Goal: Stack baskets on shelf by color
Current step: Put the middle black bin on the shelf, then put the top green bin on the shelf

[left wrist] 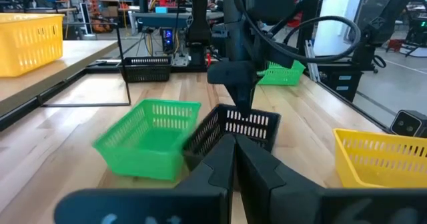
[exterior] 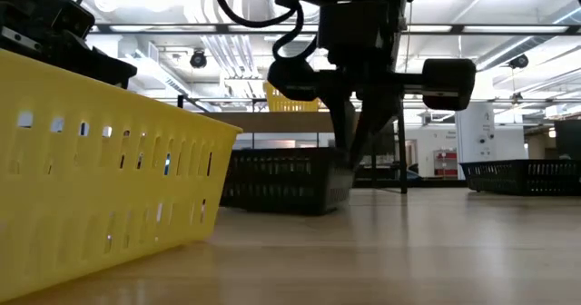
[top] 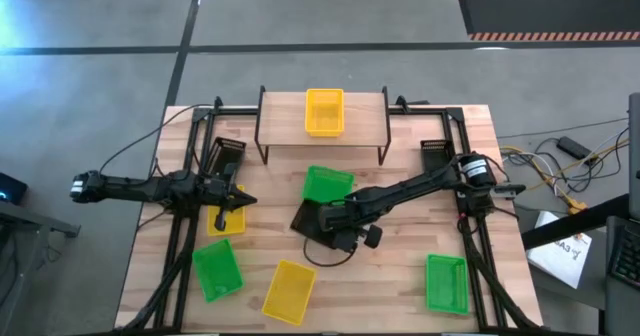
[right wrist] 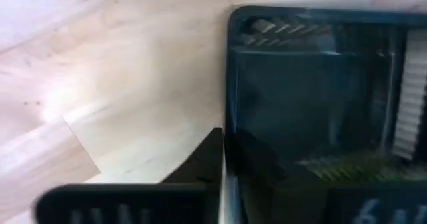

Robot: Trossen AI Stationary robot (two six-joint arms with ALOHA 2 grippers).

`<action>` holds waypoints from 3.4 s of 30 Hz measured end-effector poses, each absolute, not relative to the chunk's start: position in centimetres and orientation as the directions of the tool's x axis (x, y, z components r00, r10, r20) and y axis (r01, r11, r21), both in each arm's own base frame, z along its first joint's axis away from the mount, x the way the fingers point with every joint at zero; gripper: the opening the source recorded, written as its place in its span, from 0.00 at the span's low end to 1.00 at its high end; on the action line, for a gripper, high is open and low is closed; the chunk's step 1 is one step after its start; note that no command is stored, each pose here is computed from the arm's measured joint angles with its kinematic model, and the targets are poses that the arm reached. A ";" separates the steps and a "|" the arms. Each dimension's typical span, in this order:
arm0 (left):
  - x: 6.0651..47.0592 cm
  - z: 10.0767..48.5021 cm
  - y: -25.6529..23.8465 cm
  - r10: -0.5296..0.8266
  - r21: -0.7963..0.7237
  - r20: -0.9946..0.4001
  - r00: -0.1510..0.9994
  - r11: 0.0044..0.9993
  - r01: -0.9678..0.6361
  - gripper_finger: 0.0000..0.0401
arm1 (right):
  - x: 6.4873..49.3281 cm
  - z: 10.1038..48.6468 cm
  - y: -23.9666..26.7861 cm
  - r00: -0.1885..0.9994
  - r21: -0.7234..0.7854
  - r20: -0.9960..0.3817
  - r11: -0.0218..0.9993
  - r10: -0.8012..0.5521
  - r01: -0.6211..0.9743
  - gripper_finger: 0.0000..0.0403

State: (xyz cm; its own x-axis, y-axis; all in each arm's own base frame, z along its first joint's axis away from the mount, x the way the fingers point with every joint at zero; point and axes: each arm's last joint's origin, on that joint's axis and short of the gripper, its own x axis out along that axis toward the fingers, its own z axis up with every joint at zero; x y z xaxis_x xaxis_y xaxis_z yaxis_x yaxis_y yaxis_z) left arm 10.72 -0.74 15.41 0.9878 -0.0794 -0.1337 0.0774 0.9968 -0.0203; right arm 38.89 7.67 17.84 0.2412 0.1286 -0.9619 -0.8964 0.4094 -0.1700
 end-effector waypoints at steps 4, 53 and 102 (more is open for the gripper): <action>10.7 15.4 -0.7 -0.079 -0.020 -0.136 0.988 0.997 0.077 0.00 | 38.8 17.8 8.3 0.241 -0.172 -0.961 0.394 0.135 -0.903 0.03; 10.7 15.4 -0.7 -0.079 -0.021 -0.135 0.988 0.997 0.077 0.00 | 31.6 35.8 -11.9 0.261 -0.320 -0.916 0.947 -0.305 -0.016 0.03; 10.7 15.4 -0.7 -0.079 -0.020 -0.135 0.988 0.997 0.077 0.00 | 32.3 25.0 0.7 0.463 -0.206 -0.886 0.877 0.021 -0.434 0.38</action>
State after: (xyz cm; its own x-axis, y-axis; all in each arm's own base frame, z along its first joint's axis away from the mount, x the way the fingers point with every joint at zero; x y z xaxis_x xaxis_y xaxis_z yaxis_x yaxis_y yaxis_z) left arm 10.73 -0.75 15.39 0.9876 -0.0794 -0.1352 0.0774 0.9968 -0.0204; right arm 32.28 0.67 25.00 0.4628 0.0206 -0.8862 -0.4344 0.8767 -0.2065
